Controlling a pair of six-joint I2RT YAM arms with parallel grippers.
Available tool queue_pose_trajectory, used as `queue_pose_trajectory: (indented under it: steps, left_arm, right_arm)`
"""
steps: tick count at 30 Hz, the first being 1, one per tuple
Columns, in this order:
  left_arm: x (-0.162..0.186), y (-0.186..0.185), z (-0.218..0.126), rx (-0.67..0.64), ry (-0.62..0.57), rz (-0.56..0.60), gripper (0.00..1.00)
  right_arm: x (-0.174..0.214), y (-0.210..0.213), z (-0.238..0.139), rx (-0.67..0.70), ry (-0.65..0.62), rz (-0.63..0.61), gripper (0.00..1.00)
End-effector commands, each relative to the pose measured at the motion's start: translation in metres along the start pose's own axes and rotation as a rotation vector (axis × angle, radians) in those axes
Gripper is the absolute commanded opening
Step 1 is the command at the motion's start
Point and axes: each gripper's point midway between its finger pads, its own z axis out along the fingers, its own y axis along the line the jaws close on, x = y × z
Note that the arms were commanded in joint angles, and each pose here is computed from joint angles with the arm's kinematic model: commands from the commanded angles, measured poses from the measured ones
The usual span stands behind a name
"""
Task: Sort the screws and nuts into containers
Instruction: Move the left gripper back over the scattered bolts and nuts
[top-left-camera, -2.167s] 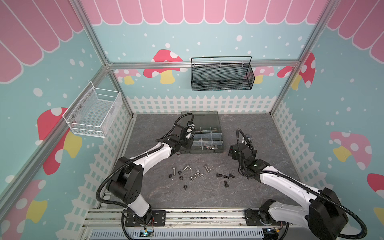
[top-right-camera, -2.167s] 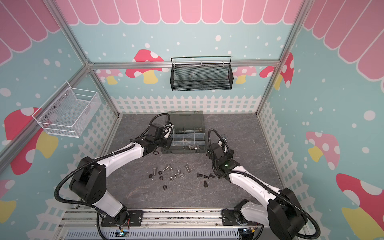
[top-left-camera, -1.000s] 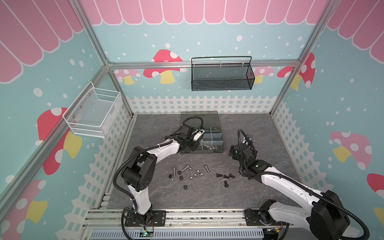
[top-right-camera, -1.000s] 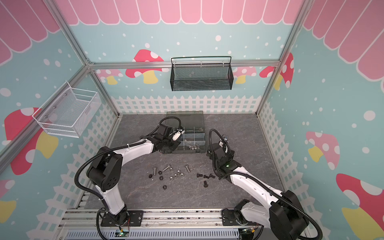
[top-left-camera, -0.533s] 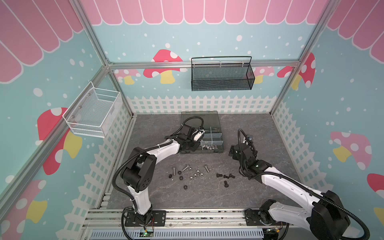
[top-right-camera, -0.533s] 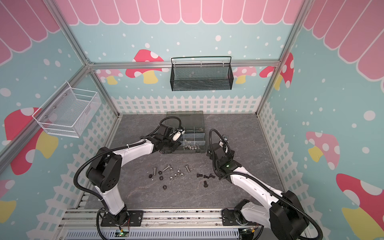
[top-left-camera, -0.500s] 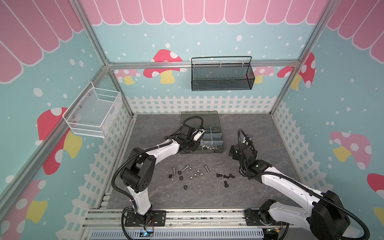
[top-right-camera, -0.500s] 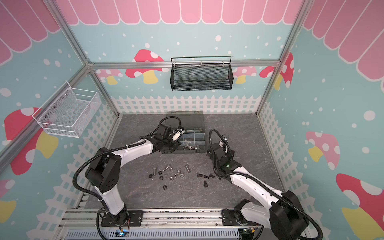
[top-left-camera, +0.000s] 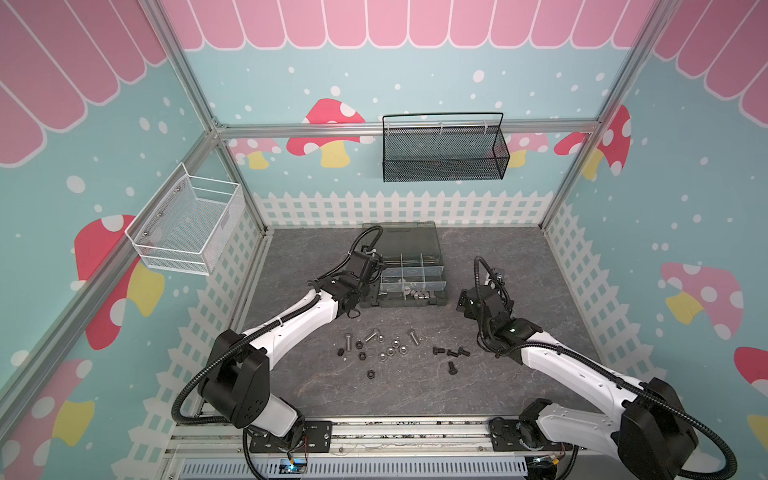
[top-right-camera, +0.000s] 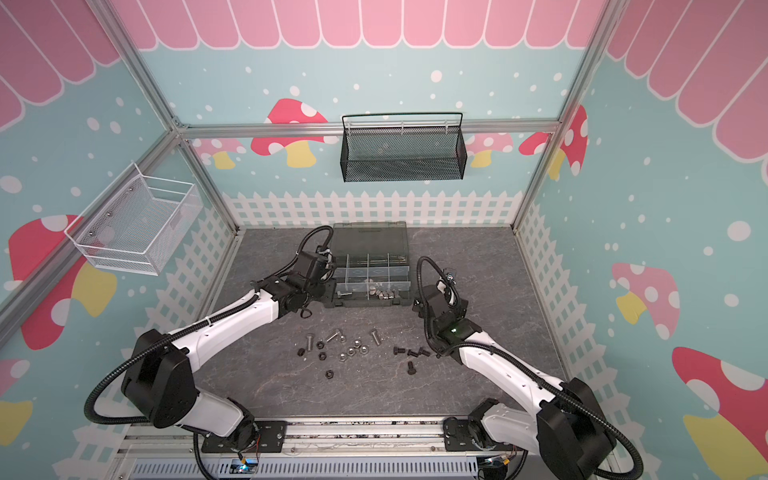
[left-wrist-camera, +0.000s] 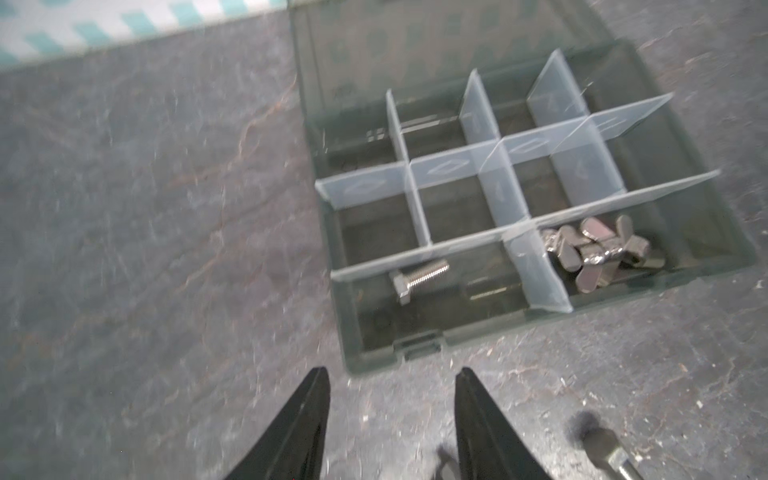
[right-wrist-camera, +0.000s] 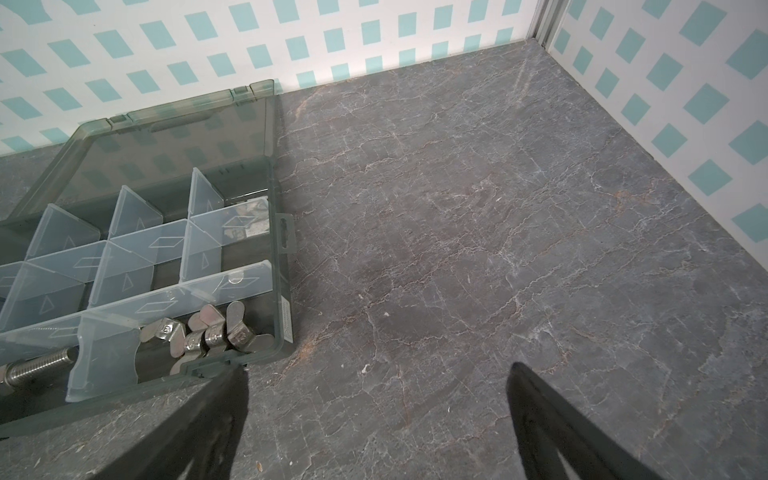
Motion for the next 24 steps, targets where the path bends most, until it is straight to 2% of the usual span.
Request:
queue_pose_trajectory:
  steps: [1,9,16,24]
  left_arm:
    - [0.051,0.018,-0.004,-0.071,0.140,-0.139,0.52]
    - [0.105,0.020,-0.008,-0.052,0.263,-0.246,0.52]
    - [0.128,0.021,-0.007,-0.053,0.321,-0.266,0.42]
    - [0.148,0.025,-0.001,-0.080,0.374,-0.266,0.35]
  right_arm:
    - [0.000,-0.001,0.000,0.008,0.000,0.008,0.98]
    - [0.007,-0.003,0.002,0.012,0.017,0.002,0.98]
    - [0.010,-0.002,0.007,0.021,0.030,-0.010,0.98]
    - [0.011,0.001,0.009,0.020,0.038,-0.017,0.98]
